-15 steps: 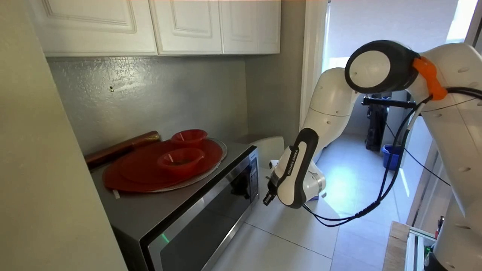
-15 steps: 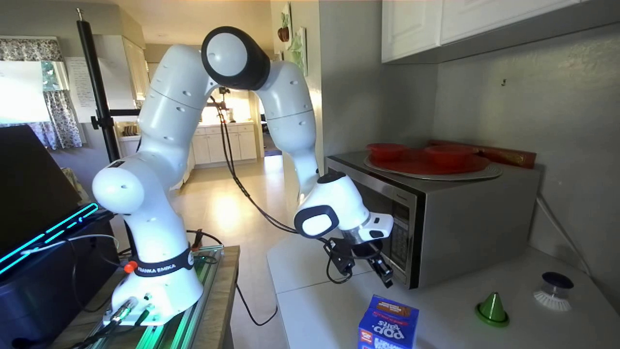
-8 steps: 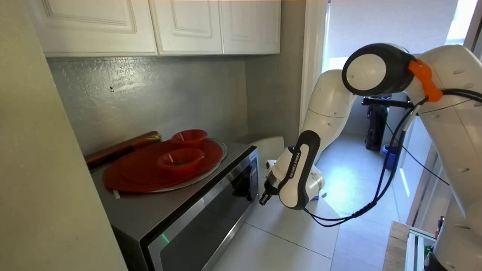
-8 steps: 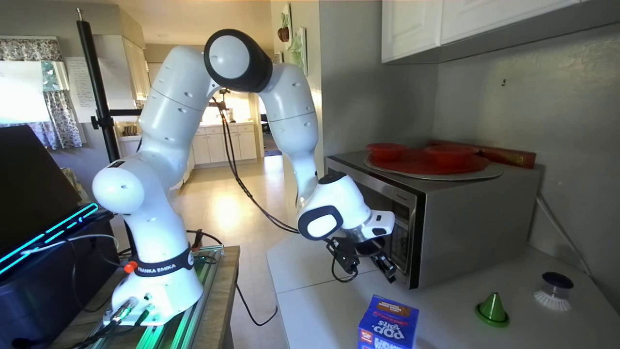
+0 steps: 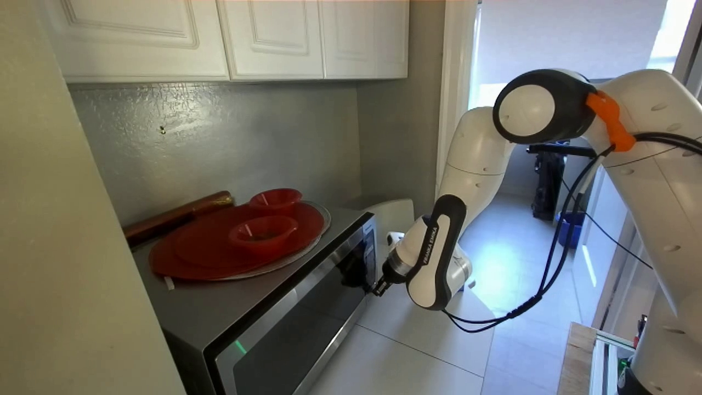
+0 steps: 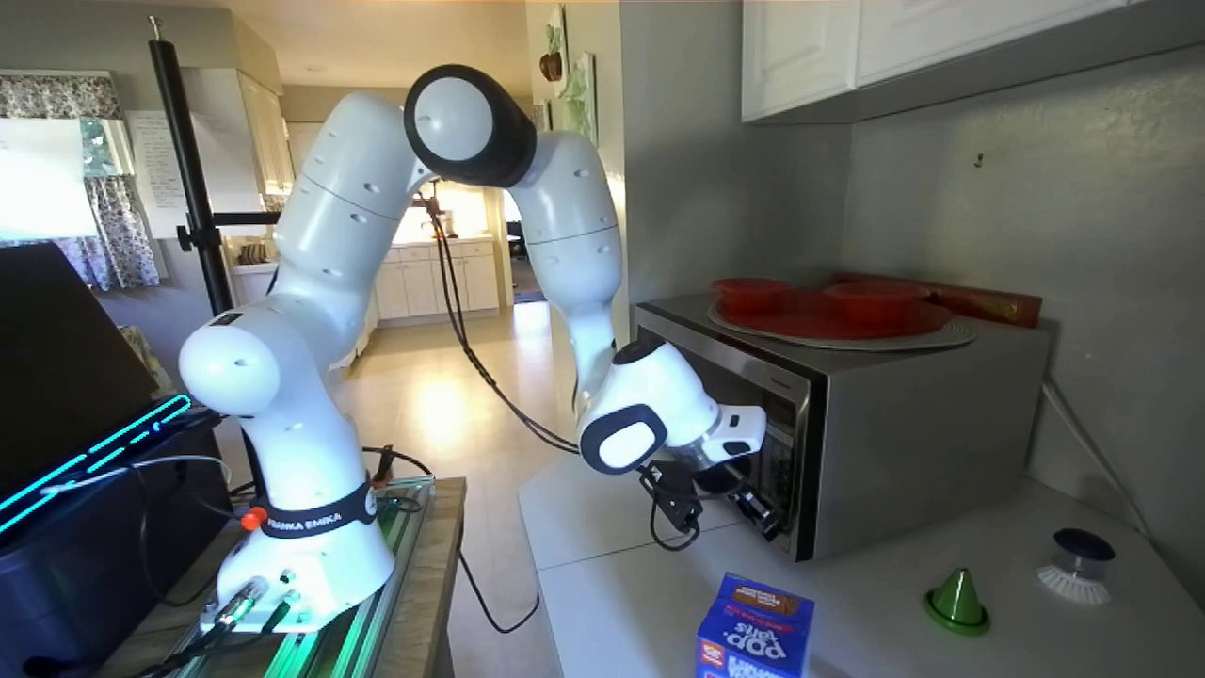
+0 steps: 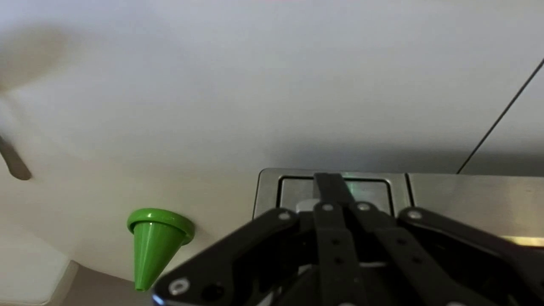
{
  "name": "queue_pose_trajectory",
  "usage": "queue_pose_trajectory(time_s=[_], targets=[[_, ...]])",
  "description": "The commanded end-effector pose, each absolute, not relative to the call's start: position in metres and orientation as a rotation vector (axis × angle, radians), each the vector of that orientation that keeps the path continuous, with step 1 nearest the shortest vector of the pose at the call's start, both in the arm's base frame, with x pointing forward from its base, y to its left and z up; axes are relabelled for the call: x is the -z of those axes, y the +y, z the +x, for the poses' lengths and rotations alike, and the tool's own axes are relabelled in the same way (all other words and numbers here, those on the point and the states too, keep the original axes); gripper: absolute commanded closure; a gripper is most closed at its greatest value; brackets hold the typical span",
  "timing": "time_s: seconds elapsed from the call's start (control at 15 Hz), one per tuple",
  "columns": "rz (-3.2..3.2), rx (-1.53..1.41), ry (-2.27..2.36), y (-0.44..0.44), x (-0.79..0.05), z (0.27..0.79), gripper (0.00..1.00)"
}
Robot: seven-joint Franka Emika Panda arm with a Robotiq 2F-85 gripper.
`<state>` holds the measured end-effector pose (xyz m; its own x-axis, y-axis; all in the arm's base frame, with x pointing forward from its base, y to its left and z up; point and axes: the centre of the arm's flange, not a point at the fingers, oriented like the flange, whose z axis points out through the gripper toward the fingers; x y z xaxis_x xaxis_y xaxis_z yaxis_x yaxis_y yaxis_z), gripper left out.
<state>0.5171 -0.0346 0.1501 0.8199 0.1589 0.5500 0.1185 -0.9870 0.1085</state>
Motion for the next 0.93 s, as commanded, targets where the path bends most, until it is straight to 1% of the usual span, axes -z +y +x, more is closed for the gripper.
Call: queue_pose_trajectory(time_s=[0.0,0.27,0.73,0.87], targets=[[2.935,-0.962,0.193,-0.036,-0.137,0.528,1.0],[2.953,-0.968,0.161,-0.035,-0.132,0.529,1.0],[2.976,-1.213,-0.028,-0.035,-0.126,0.537,1.0],[2.988,-1.232,-0.091,-0.036,-0.124,0.537,1.0]])
